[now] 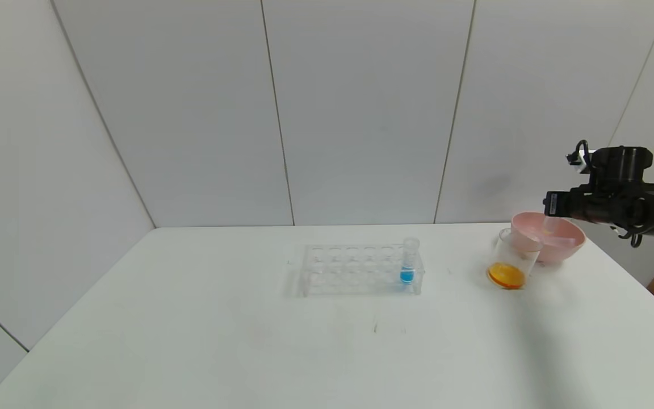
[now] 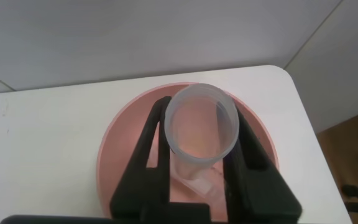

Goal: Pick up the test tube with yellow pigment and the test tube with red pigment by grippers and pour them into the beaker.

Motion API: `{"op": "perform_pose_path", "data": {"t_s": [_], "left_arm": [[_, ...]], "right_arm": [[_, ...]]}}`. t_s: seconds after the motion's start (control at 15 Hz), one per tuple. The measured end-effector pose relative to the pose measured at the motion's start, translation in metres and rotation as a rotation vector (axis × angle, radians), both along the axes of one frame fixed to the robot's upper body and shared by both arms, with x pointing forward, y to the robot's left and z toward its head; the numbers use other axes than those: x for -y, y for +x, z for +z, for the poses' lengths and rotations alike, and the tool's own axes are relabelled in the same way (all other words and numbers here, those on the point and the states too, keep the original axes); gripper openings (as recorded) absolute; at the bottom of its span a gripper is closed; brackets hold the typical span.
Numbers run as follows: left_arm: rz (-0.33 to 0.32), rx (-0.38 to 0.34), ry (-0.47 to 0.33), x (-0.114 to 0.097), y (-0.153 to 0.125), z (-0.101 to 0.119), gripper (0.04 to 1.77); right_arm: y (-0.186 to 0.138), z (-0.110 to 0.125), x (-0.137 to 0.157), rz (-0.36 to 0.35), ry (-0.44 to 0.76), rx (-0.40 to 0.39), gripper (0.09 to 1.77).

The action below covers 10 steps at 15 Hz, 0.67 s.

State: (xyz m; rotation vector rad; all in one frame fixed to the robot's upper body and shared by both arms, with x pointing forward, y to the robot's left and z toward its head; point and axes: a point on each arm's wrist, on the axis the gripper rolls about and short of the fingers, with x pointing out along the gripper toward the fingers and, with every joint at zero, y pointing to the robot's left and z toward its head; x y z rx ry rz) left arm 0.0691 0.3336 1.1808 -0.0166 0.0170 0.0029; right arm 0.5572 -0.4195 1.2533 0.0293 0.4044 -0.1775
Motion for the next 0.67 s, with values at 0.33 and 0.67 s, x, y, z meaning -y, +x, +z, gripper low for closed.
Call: {"op": "perform_pose_path", "data": {"t_s": [0.33, 0.67], "left_arm": [[0.0, 0.0, 0.0, 0.0, 0.0, 0.0, 1.72], [0.0, 0.0, 0.0, 0.0, 0.0, 0.0, 1.72]], "right_arm": [[-0.0005, 0.0027, 0.0036, -0.009, 0.002, 0.018, 1.1], [-0.0038, 0.0038, 0.0037, -0.011, 0.0, 0.01, 1.39]]}}
